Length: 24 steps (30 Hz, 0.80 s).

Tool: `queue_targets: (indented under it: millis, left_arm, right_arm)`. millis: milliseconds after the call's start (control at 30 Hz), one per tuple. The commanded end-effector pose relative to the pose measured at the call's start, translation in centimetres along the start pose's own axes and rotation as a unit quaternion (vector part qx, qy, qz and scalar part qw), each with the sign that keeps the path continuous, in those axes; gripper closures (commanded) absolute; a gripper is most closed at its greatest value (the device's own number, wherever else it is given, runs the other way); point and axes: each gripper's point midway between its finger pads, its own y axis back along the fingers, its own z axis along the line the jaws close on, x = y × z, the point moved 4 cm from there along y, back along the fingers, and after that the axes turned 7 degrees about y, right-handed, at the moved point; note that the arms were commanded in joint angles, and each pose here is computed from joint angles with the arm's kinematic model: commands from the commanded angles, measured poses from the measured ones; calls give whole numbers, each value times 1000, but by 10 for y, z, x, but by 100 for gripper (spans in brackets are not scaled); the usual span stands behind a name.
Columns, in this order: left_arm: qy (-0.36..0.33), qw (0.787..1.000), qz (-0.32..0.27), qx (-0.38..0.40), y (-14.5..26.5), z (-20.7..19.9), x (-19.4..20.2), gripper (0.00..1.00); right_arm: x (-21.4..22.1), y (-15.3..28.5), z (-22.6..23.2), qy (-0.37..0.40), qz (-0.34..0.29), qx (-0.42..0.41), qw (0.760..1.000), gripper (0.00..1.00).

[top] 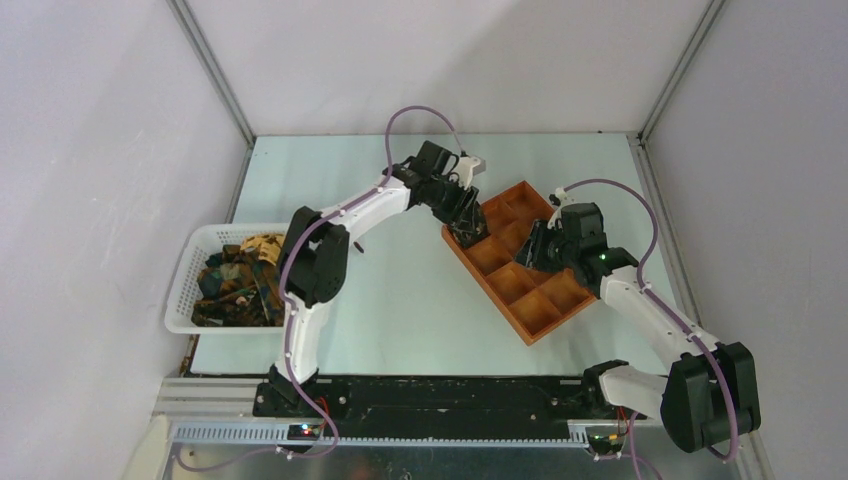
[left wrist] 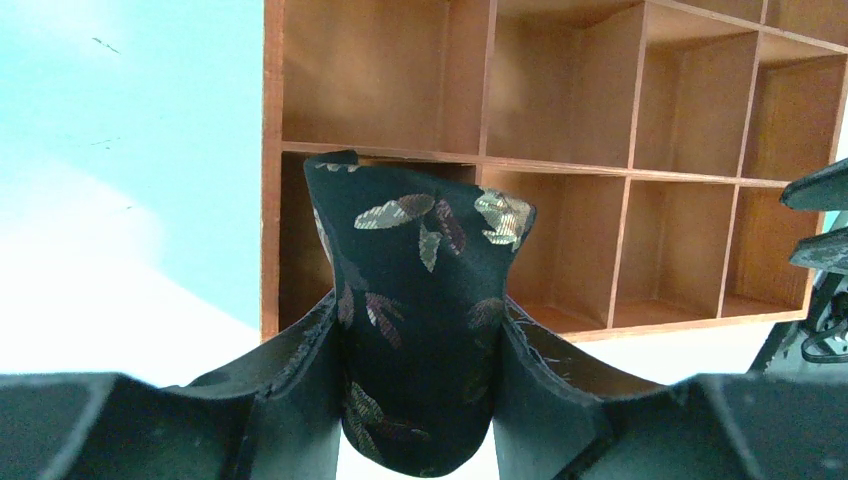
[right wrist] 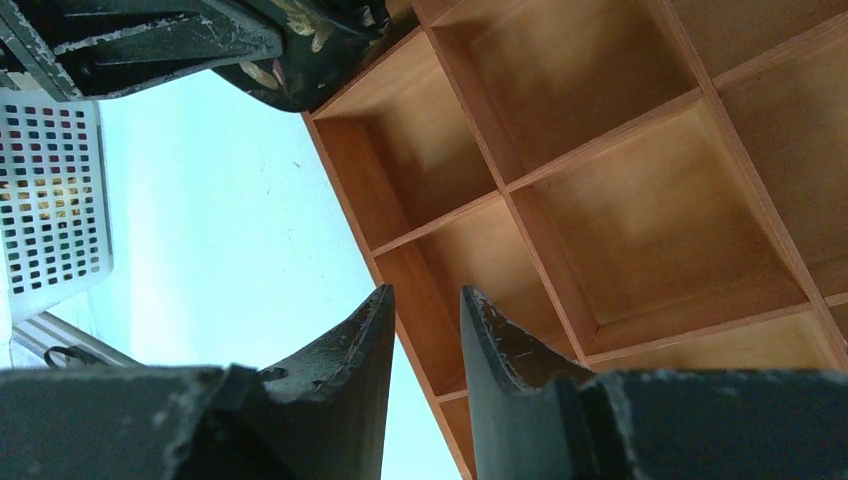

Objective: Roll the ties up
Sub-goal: Place the tie in the storage box.

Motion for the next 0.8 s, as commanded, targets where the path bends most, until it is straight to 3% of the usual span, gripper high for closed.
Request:
queue_targets:
  millis: [0,767]
  left_arm:
    - [-25,999,-17,-12,4,4,-17,54]
    - [-34,996,-28,-81,-20,12,-3,53]
  right_arm:
    - [-6,1,5,1,-13,-15,1000,66]
    - [-4,-3,5,0,-4,-18,1000,67]
